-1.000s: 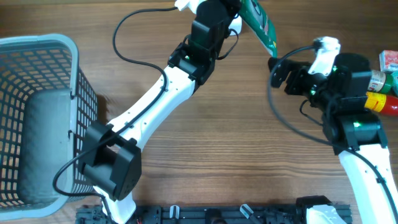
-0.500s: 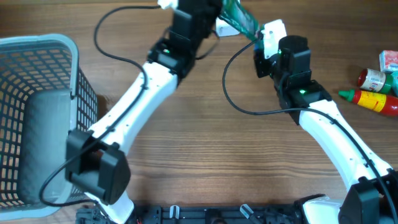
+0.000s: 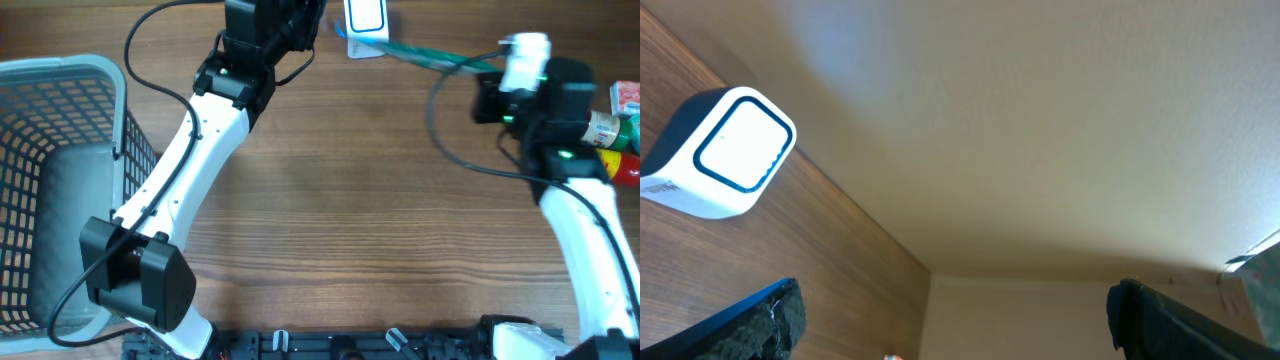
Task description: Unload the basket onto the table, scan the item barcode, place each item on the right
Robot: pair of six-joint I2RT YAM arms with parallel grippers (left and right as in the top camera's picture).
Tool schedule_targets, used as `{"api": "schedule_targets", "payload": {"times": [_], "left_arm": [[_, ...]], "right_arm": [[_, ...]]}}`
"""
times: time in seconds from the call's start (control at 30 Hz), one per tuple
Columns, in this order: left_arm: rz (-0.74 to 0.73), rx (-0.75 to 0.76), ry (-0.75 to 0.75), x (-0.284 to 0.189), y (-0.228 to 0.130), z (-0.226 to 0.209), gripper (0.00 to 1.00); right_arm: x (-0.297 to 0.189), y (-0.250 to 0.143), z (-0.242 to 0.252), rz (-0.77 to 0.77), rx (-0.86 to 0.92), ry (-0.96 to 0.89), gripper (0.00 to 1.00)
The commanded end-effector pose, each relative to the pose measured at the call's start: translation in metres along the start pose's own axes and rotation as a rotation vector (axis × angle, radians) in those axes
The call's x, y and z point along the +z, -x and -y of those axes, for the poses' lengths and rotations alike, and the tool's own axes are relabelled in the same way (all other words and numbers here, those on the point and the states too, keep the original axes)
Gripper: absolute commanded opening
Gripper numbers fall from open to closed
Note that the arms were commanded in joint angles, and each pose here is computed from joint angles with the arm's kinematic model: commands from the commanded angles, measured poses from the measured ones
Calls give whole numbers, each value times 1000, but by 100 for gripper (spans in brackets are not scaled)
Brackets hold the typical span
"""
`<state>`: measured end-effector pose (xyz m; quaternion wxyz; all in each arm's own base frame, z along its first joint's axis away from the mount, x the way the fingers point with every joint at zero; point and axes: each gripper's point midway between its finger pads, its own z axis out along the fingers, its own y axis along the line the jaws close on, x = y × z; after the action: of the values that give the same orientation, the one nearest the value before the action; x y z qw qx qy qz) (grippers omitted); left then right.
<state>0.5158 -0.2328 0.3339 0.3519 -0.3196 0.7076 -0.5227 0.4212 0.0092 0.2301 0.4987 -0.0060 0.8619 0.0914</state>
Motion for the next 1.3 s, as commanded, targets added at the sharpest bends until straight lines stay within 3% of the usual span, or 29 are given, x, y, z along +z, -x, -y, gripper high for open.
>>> {"api": "schedule_targets", "payload": {"times": [0.0, 0.13, 0.33, 0.4, 0.6, 0.73, 0.77, 0.83, 0.87, 0.97, 1.07, 1.27], "left_arm": [[6, 12, -11, -10, 1, 11, 100], [-42, 76, 103, -11, -9, -18, 100], [-95, 170, 239, -19, -18, -51, 100], [-115, 206, 279, -22, -20, -61, 100], [-219, 368, 431, -41, -31, -99, 100], [-301, 499, 524, -65, -37, -117, 100], [-296, 512, 557, -72, -34, -121, 100], [-217, 540, 684, -96, -16, -131, 100], [-182, 555, 735, -107, -9, -133, 100], [-90, 596, 827, -146, 9, -125, 100], [1, 629, 864, -183, 22, -109, 100], [153, 685, 955, -292, 37, -83, 100]], "right_arm": [[-34, 11, 75, 52, 120, -196, 4], [-94, 2, 203, 99, 227, -679, 5], [-190, -9, 316, 296, 448, -991, 5], [-201, -35, 345, 260, 490, -1057, 4], [-200, -175, 410, 23, 815, -1168, 4], [-197, -212, 417, -47, 876, -1159, 4], [-197, -210, 418, -37, 877, -1152, 10], [-183, -191, 412, 29, 898, -1033, 90], [-176, -177, 407, 60, 890, -954, 100], [-164, -120, 381, 177, 830, -709, 100], [-173, -65, 351, 292, 773, -589, 100], [-211, 80, 225, 581, 499, -282, 100]]}}
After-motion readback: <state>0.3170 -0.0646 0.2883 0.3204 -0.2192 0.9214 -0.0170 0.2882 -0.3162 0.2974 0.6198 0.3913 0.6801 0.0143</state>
